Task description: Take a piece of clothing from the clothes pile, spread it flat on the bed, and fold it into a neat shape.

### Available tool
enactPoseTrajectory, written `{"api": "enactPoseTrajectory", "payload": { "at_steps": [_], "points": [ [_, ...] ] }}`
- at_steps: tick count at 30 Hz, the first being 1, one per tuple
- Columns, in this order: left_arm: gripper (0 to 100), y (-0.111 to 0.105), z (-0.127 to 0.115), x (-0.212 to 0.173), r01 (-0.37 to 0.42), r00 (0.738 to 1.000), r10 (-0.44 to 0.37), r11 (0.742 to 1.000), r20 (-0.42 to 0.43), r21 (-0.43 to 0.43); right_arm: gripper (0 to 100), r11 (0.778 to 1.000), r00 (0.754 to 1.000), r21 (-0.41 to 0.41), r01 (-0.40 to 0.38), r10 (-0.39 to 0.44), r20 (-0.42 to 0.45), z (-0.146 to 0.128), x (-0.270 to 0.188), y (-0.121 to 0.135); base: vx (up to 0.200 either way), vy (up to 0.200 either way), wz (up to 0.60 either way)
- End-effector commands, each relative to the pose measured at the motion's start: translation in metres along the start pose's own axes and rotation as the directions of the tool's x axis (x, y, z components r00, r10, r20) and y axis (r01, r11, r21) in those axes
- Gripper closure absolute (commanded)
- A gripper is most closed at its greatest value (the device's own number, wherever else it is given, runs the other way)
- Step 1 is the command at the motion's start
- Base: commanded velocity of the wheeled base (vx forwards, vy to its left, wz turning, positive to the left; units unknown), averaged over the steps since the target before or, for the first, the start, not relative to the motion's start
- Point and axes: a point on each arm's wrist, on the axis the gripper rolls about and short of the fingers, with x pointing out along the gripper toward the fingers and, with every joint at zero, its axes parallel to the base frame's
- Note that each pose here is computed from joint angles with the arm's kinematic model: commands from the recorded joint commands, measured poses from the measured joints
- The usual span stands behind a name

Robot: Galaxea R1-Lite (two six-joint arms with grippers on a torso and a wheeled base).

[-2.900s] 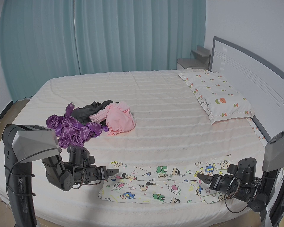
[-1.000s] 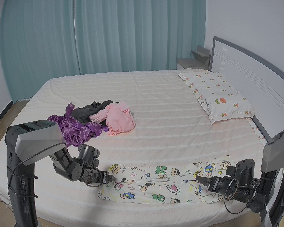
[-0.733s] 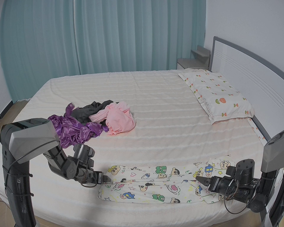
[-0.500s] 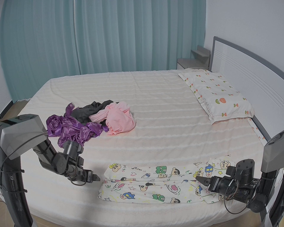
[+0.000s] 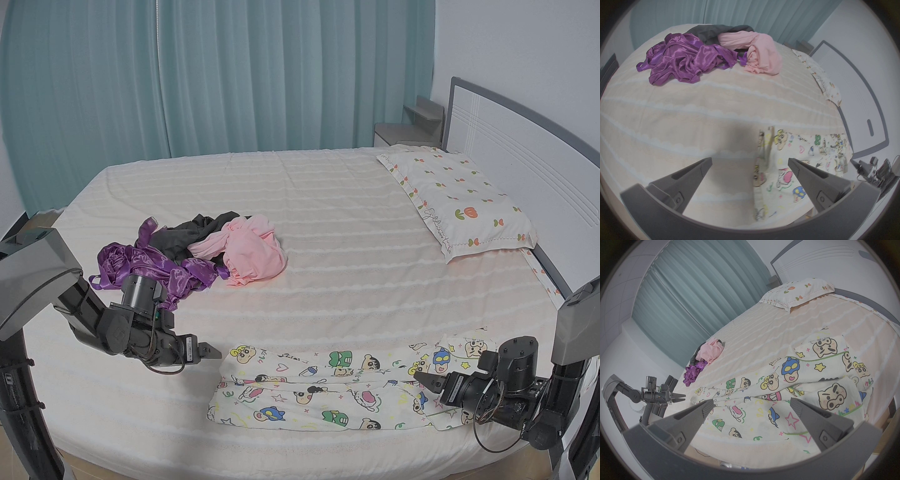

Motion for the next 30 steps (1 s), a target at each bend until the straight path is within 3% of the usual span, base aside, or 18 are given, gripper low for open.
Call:
{"api": "enactPoseTrajectory", "payload": {
  "at_steps": [1,9,19,30],
  "points": [
    [0,-0.019,-0.003,0.021,0.039,0.999,-0.039,0.999,-0.013,0.029,0,1.0,1.0,-0.001,0.01,-0.01,-0.014,-0.002,-0.003,-0.002,0.0,0.0,0.0],
    [0,-0.023,-0.027,0.073,0.028,1.0,-0.026,0.996,-0.016,0.087,0,1.0,1.0,-0.001,0.012,-0.012,-0.012,-0.002,-0.003,-0.002,0.0,0.0,0.0],
    [0,-0.028,-0.033,0.076,0.023,1.0,-0.021,0.994,-0.02,0.106,0,1.0,1.0,-0.003,0.012,-0.012,-0.012,-0.003,-0.003,-0.002,0.0,0.0,0.0],
    [0,-0.04,-0.039,0.081,0.019,0.999,-0.013,0.979,-0.033,0.203,0,1.0,1.0,-0.003,0.013,-0.013,-0.013,-0.003,-0.003,-0.002,0.0,0.0,0.0]
  ]
}}
